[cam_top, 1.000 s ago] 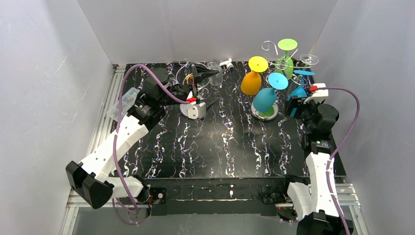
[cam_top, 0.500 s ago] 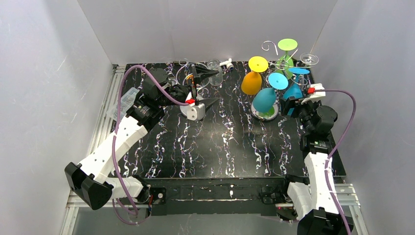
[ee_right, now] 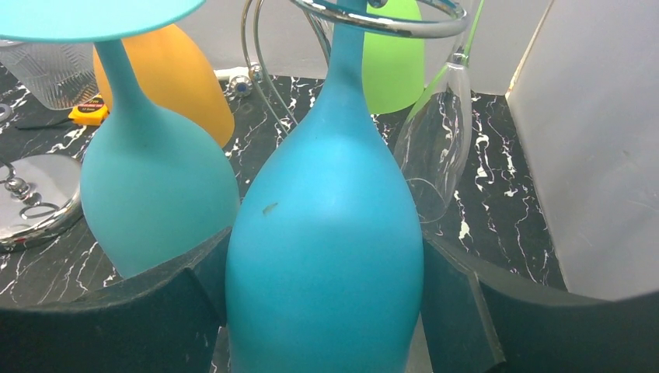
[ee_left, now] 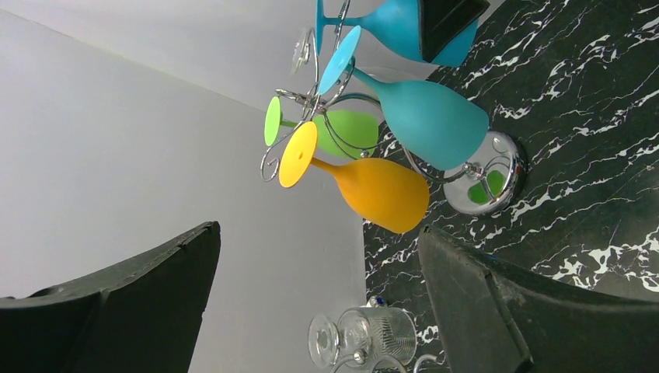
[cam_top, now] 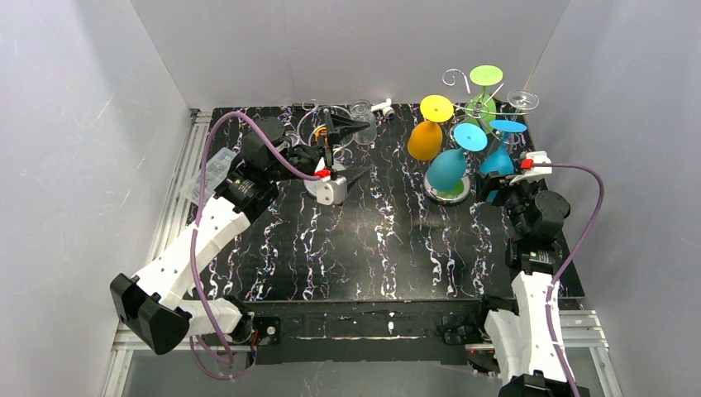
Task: Place the wine glass upside down on the wine glass rack
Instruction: Turn the wine glass upside down at the wine rack.
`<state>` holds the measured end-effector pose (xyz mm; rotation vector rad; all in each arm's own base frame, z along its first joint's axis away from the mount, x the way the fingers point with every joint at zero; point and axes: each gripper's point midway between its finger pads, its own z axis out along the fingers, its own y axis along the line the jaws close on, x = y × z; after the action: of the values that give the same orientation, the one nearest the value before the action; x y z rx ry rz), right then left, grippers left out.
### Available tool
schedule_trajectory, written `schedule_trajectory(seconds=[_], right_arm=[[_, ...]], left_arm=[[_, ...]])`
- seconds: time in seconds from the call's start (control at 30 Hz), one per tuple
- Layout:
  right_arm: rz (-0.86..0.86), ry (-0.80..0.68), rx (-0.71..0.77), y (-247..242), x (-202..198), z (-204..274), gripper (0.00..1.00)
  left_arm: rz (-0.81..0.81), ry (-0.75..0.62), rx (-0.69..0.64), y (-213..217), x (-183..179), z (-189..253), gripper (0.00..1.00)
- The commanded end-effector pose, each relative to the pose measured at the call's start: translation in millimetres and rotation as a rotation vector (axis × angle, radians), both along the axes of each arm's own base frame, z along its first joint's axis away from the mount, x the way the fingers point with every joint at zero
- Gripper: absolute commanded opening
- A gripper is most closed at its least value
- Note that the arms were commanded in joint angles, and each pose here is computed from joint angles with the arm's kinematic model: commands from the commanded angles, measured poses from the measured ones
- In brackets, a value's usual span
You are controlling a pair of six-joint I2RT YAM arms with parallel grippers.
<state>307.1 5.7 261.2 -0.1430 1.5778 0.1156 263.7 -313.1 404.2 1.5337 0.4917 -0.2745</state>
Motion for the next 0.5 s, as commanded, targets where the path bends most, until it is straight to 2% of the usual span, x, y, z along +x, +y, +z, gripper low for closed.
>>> schedule_trajectory(seconds=[0.0,0.2,0.47], right_arm=[[-0.049,-0.048,0.005,-8.6,-1.2,12.4,0.08],[-0.114,-0.04,0.027,-18.2,-7.0,5.6,0.09],[-0.092,-0.043,0.056,-12.8,-8.6,10.6,0.09]], left_arm=[[-0.01,-0.019,-0.011,5.7,-7.7,6.2,0.98],[-0.01,-0.025,-0.011,6.1,-8.1,7.2,0.98],[-0.01,-0.023,-0.01,6.9,-9.3,5.5,0.98]])
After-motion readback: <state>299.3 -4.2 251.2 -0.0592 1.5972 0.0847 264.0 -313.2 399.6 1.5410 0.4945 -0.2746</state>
